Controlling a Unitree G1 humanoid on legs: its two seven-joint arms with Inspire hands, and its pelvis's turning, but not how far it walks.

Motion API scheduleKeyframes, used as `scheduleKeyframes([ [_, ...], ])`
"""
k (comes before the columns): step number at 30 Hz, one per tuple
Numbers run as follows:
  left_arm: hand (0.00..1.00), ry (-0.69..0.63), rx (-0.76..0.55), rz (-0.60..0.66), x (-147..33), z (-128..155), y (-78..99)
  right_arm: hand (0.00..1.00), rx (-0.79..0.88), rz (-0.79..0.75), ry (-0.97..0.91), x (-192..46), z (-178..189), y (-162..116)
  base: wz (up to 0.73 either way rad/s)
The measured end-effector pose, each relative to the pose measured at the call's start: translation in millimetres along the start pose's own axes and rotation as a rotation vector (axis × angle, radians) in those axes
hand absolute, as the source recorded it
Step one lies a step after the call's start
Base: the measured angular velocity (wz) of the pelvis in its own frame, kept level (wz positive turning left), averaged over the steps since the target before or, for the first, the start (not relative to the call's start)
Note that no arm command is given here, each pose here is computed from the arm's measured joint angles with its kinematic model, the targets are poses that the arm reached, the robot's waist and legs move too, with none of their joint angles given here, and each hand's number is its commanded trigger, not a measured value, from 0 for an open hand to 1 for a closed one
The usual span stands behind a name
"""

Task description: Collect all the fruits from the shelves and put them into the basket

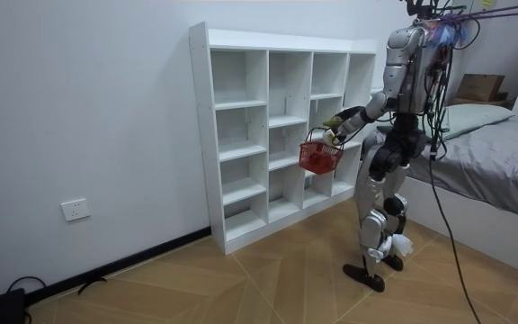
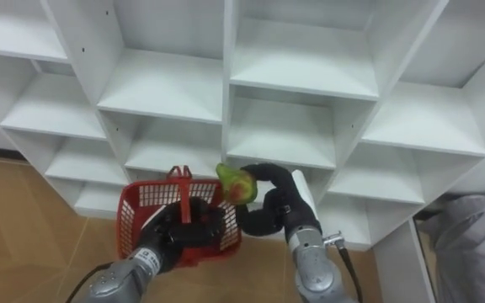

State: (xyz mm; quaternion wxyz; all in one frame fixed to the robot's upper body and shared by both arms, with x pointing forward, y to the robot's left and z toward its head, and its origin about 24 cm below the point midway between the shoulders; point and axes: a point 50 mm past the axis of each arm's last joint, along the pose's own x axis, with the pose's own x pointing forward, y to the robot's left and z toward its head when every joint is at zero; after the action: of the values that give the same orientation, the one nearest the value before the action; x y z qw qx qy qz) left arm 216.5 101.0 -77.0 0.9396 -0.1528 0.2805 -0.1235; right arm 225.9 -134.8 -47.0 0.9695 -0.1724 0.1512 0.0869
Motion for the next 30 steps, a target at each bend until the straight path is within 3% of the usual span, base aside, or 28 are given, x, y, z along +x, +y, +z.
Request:
scheduleKeyframes([
  [30,1.0,0.039,0.025,-0.058,0.0,-7,-10.6,1.0,-0.028,0.001,0.086,-1,-17,-2,0.0],
])
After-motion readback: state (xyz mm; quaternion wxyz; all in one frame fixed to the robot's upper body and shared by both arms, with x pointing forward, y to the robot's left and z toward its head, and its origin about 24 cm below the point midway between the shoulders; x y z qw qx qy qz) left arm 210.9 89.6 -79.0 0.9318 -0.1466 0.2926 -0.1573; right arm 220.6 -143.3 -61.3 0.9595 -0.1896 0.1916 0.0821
